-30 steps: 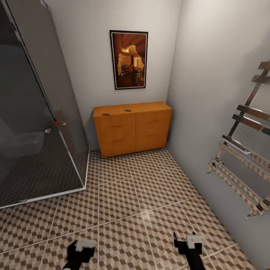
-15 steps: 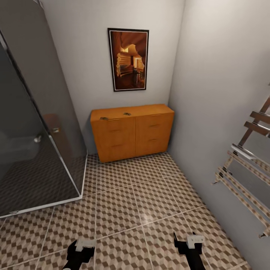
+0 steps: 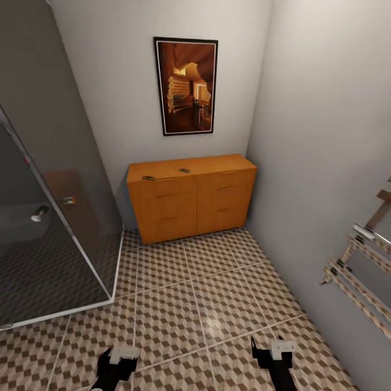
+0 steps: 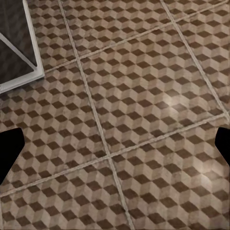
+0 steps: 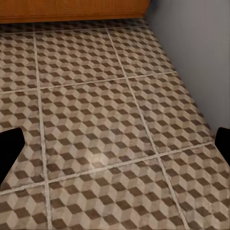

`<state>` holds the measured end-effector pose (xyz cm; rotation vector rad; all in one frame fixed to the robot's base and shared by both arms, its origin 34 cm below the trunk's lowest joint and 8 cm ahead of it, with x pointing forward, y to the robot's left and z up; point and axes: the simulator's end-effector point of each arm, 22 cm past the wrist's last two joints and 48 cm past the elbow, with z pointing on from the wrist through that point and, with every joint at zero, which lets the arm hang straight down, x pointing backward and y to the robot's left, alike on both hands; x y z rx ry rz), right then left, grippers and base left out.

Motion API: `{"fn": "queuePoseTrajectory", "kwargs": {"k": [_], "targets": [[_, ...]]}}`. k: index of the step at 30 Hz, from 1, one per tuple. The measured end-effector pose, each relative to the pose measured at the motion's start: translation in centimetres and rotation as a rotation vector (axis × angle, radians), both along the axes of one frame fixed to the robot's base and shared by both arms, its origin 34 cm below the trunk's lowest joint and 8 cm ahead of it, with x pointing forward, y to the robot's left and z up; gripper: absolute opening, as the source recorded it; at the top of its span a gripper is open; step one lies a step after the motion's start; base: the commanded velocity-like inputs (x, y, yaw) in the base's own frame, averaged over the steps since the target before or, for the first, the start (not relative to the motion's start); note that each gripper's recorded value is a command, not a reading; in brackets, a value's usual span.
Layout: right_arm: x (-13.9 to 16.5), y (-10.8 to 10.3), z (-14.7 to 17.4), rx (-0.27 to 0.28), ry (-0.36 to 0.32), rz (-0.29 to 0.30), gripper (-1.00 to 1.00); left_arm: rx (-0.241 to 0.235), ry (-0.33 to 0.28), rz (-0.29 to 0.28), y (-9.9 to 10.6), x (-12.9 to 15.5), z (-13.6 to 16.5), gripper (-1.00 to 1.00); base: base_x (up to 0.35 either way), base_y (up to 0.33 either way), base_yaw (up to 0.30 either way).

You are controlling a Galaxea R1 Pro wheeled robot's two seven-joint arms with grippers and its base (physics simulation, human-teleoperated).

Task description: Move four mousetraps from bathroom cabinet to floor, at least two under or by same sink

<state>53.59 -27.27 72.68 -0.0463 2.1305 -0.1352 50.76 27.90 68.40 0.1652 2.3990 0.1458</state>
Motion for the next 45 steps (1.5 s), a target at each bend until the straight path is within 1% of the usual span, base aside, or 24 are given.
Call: {"fn": "queuePoseTrajectory", "kwargs": {"k": [20, 36, 45], "targets": [[0.00, -0.03, -0.01, 0.000, 0.000, 0.000, 1.00, 0.000, 0.001, 0.001, 0.01, -0.04, -0.02, 1.00, 0.304, 0.000, 0.212], [0.01, 0.00, -0.01, 0.000, 0.000, 0.000, 1.00, 0.000, 0.000, 0.001, 0.01, -0.01, -0.02, 1.00, 0.242, -0.001, 0.021], [0.02, -0.02, -0.03, 0.000, 0.000, -0.001, 1.00, -0.001, 0.001, 0.001, 0.00, 0.00, -0.05, 1.00, 0.070, -0.005, 0.000]]}}
